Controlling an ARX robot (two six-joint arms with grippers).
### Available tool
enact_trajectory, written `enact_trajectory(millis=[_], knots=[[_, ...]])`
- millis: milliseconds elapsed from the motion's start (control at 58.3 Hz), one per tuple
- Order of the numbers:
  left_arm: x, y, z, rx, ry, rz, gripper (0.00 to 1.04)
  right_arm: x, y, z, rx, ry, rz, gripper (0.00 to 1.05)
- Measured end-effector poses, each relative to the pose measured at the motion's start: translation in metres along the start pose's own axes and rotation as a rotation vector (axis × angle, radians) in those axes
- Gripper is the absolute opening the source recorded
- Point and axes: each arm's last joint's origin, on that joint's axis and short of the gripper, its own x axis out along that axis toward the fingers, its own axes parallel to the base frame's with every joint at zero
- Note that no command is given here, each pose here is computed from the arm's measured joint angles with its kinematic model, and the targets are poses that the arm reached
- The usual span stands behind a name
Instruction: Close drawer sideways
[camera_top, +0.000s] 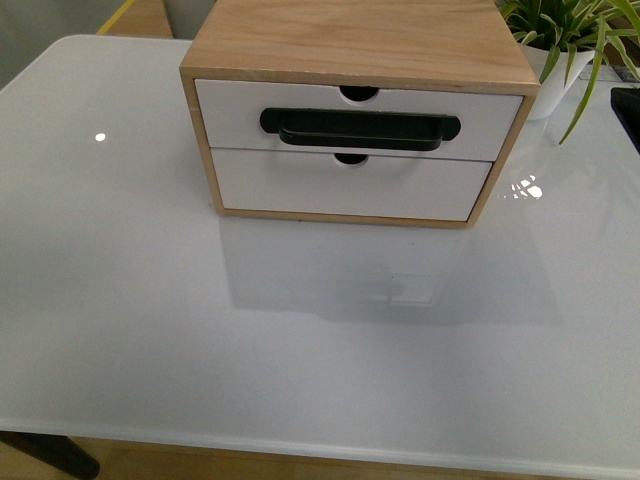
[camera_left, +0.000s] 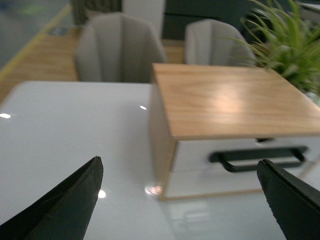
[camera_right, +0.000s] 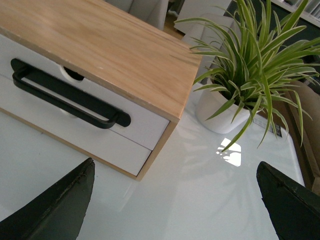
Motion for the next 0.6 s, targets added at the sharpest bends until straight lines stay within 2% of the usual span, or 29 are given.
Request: enact_trajectory(millis=[51, 86, 206, 309, 429, 515, 566, 600], knots=[[-0.007, 0.002, 0.002, 0.032, -0.072, 0.112, 0.84, -0.001, 0.000, -0.001, 0.062, -0.009, -0.061, 0.92], [-0.013, 0.003, 0.000, 0.047, -0.091, 0.173, 0.77, -0.004, -0.001, -0.003, 0.136, -0.053, -0.137, 0.85], [-0.030, 0.006, -0.009, 0.069, -0.083, 0.211, 0.56, -0.020, -0.008, -0.013, 0.321, -0.113, -0.201, 0.64], [-0.042, 0.007, -0.014, 0.076, -0.085, 0.203, 0.38, -0.033, -0.011, -0.021, 0.371, -0.145, -0.199, 0.47], [-0.056, 0.012, -0.018, 0.081, -0.082, 0.186, 0.17, -0.044, -0.012, -0.034, 0.389, -0.111, -0.196, 0.26], [-0.066, 0.016, -0.021, 0.079, -0.081, 0.213, 0.01, -0.053, -0.014, -0.036, 0.395, -0.119, -0.195, 0.10], [-0.071, 0.016, -0.022, 0.081, -0.085, 0.213, 0.02, -0.058, -0.016, -0.036, 0.396, -0.126, -0.197, 0.02], [-0.074, 0.015, -0.025, 0.081, -0.088, 0.208, 0.02, -0.061, -0.017, -0.037, 0.399, -0.126, -0.196, 0.02]])
